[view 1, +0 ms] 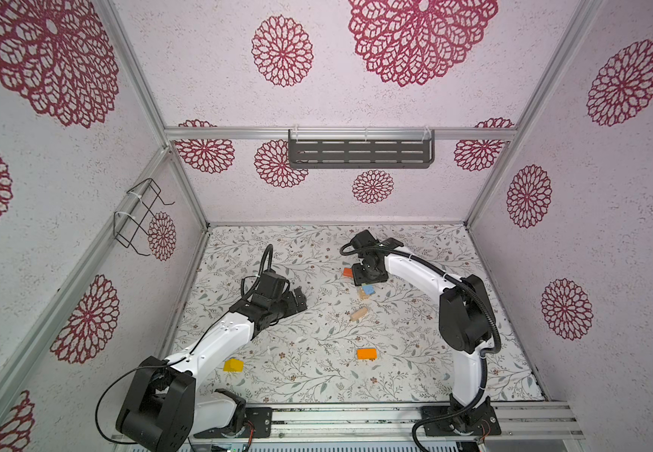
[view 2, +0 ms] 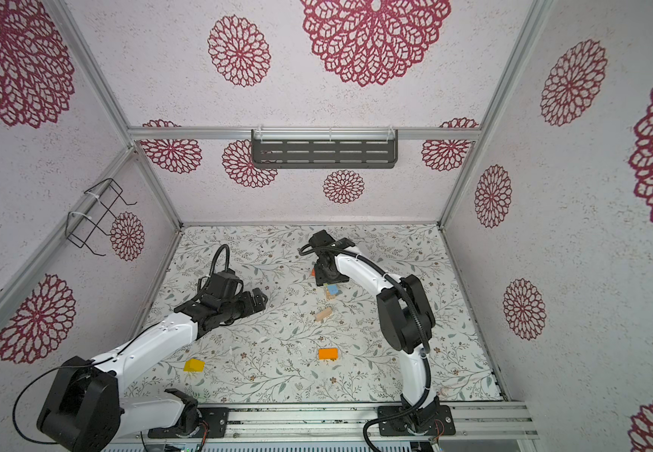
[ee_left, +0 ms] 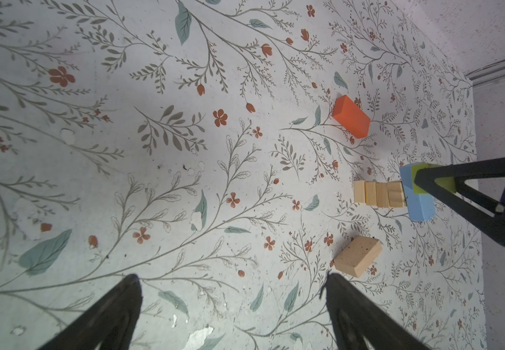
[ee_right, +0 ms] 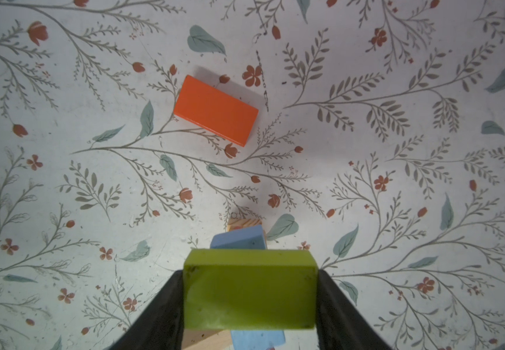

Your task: Build the wood block tower

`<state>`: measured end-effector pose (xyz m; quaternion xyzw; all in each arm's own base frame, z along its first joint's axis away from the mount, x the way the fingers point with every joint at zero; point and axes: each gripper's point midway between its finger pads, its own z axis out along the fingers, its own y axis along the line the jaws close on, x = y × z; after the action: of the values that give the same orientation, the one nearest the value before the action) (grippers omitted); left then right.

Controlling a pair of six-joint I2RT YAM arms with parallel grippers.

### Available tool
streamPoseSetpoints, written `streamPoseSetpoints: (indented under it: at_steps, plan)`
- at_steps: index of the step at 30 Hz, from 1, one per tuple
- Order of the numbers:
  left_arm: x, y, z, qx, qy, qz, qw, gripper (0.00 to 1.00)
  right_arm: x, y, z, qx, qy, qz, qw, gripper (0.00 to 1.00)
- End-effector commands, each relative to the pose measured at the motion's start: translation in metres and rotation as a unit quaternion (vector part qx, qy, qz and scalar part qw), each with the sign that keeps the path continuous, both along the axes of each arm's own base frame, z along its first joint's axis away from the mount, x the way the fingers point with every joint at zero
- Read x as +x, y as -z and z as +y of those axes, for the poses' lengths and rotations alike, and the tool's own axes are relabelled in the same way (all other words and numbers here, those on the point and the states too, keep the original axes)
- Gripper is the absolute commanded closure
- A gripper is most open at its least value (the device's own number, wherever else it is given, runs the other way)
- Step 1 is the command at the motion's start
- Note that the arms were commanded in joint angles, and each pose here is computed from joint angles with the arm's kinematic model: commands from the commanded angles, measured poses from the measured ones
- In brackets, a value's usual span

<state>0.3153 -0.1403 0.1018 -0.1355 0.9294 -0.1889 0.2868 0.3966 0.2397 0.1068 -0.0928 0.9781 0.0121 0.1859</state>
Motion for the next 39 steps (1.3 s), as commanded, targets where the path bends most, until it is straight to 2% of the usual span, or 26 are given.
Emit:
streamPoseSetpoints:
  at_steps: [1, 10, 35, 39]
  plan:
    - [0.004, -0.010, 0.000, -0.013, -0.005, -0.012, 1.000, 0.03, -0.004, -0.030, -0.010, 0.002, 0.005, -0.027, 1.000, 0.46]
    - [0.003, -0.011, -0.002, -0.019, -0.005, -0.012, 1.000, 0.03, -0.013, -0.026, -0.009, 0.005, -0.001, -0.023, 1.000, 0.47]
    - [0.006, -0.013, -0.003, -0.015, -0.001, -0.013, 1.000, 0.03, -0.001, -0.022, -0.002, 0.005, 0.000, -0.030, 1.000, 0.44]
    - [0.005, -0.013, -0.003, -0.015, -0.001, -0.013, 1.000, 0.03, -0.002, -0.017, -0.002, 0.003, -0.001, -0.026, 1.000, 0.41]
